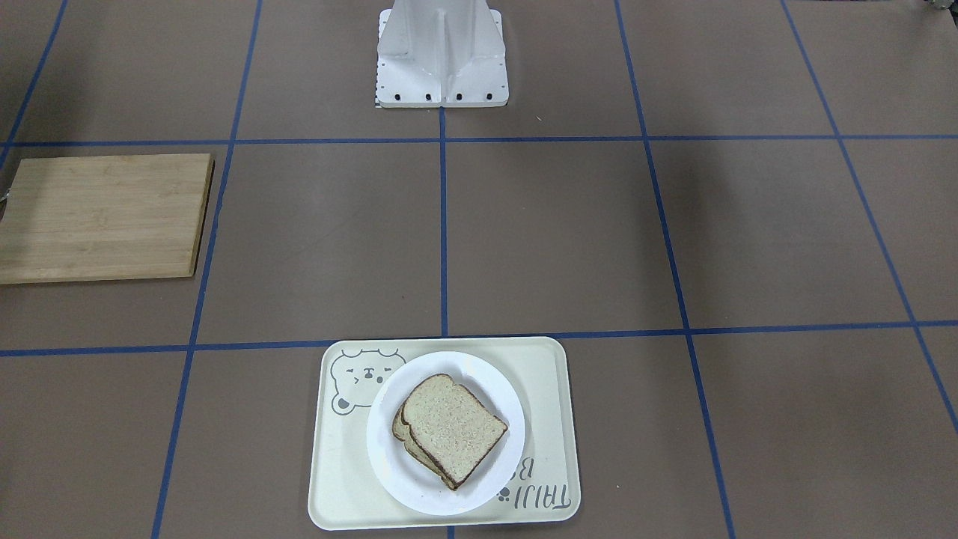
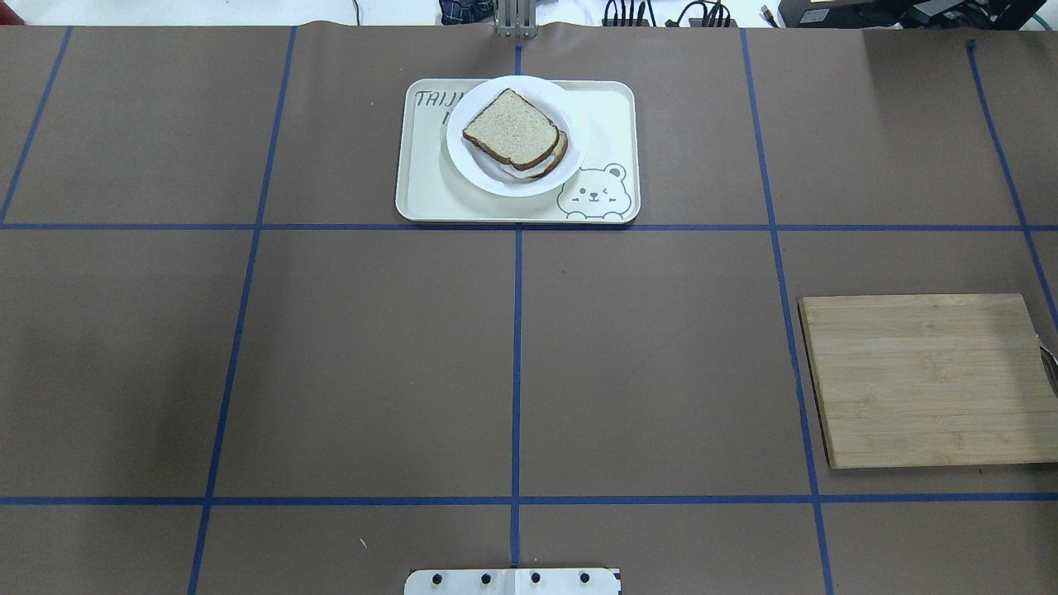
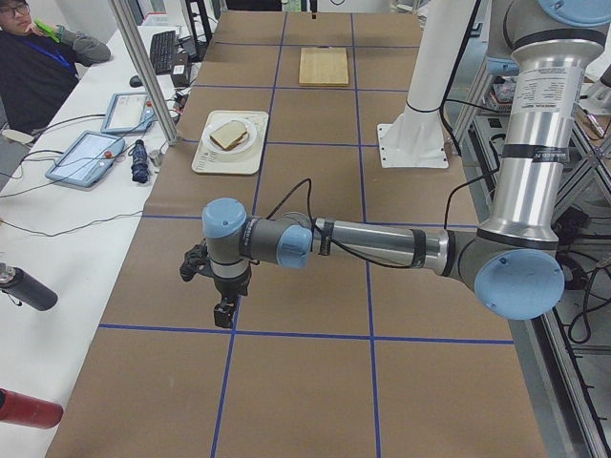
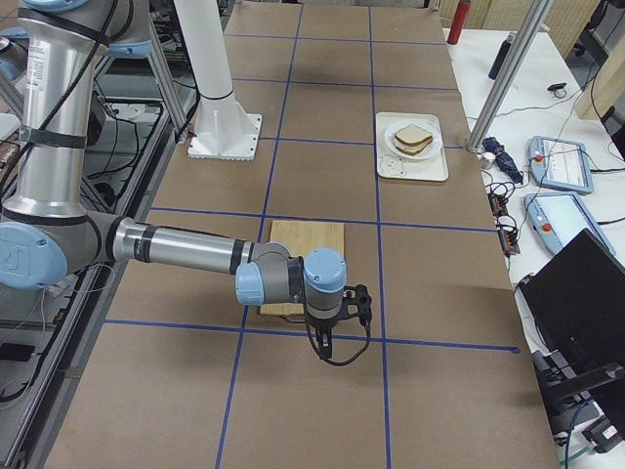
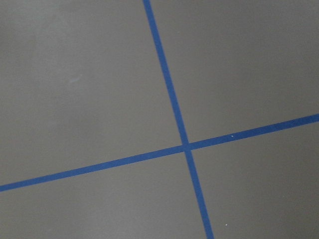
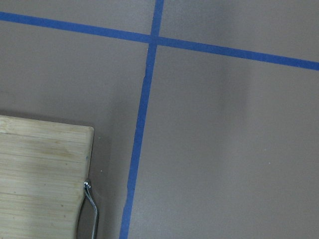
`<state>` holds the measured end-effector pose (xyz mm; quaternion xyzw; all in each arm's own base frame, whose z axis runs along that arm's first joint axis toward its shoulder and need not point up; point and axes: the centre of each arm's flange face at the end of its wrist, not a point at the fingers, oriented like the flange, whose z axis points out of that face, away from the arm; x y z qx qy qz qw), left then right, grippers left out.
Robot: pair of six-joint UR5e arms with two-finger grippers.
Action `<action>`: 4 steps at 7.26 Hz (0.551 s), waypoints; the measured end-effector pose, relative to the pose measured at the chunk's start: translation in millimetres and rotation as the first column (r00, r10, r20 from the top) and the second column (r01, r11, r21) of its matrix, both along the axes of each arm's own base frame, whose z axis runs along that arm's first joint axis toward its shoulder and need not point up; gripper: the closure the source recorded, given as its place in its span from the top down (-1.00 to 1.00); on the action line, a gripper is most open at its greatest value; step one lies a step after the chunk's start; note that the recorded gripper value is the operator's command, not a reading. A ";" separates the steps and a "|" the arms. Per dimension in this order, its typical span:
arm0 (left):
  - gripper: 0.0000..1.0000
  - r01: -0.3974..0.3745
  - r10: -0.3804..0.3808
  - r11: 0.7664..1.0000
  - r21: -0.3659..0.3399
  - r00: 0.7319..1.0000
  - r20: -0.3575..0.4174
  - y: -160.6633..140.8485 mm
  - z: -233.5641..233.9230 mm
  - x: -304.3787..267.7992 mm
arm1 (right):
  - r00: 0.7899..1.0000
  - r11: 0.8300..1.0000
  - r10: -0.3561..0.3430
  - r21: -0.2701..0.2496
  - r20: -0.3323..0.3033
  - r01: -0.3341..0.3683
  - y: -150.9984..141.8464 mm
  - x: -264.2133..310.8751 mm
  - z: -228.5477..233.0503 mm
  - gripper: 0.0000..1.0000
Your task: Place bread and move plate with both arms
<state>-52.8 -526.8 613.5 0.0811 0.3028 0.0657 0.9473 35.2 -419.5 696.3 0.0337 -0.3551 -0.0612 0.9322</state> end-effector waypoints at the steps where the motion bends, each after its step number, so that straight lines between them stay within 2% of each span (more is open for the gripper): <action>1: 0.96 0.005 -0.005 1.000 -0.014 1.000 -0.015 8.2 2.0 -4.4 | 1.000 1.000 0.000 0.001 0.001 0.000 0.0 -0.1 -0.1 1.00; 4: 0.96 -0.019 0.005 0.994 -0.103 0.991 -0.134 27.8 -10.2 0.3 | 1.000 1.000 -0.001 0.004 0.002 0.001 -1.0 -0.3 -1.3 1.00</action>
